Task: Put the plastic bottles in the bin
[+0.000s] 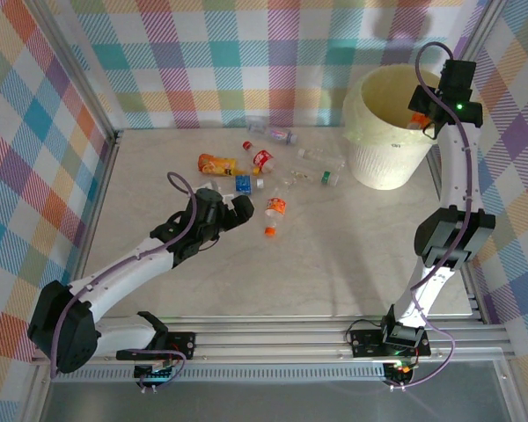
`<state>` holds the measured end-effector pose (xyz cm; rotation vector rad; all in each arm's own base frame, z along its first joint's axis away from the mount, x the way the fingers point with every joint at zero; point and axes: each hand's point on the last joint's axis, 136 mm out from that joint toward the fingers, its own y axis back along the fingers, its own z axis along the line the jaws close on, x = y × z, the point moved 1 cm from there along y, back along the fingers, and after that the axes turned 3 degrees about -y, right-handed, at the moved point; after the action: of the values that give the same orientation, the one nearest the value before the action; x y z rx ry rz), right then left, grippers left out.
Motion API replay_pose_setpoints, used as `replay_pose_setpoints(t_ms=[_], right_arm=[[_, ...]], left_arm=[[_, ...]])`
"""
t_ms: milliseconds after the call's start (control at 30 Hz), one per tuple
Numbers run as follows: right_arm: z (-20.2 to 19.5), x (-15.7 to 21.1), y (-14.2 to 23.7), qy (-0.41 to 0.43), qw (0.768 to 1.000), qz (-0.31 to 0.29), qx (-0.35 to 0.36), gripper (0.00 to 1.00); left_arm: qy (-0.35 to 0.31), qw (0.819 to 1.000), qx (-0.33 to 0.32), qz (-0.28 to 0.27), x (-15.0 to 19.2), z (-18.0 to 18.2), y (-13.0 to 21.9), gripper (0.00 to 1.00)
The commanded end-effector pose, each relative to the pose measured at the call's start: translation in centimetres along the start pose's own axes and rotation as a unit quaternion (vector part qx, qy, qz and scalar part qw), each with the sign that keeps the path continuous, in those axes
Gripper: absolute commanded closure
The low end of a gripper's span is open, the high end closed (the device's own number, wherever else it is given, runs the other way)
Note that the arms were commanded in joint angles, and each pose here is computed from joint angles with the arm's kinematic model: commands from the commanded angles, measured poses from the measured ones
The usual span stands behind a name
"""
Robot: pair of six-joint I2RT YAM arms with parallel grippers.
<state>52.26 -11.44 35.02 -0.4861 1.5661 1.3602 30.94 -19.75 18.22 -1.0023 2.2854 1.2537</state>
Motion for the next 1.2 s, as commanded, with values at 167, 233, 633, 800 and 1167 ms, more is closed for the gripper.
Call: replay_pose_setpoints(t_ms=[167,233,633,800,1167], right_arm=[[0.0,-1.8,4.2,-0.006,0.999,-0.031,-0.016,0.17],[0.4,-1.8,4.7,-0.002,0.999,-0.031,-0.028,0.15],[3.0,-0.9,8.5,0.005,0.993,-0.059,-0.105,0.06],[4.5,0.2,10.4,-0.010,0.986,-0.068,-0.152,0.00],[8.1,4.4,15.9,-0.058,0.954,-0.049,-0.289,0.00]], left_arm=[[0.020,1.000,-0.012,0.004,0.3,0.2,-0.7,0.00],[0.026,0.999,-0.020,0.010,0.5,0.4,-0.9,0.00],[0.069,0.997,-0.018,0.035,0.8,0.4,-2.5,0.00],[0.083,0.995,-0.031,0.034,0.8,1.1,-2.6,0.00],[0.078,0.994,-0.060,0.041,-0.7,2.3,-2.4,0.00]])
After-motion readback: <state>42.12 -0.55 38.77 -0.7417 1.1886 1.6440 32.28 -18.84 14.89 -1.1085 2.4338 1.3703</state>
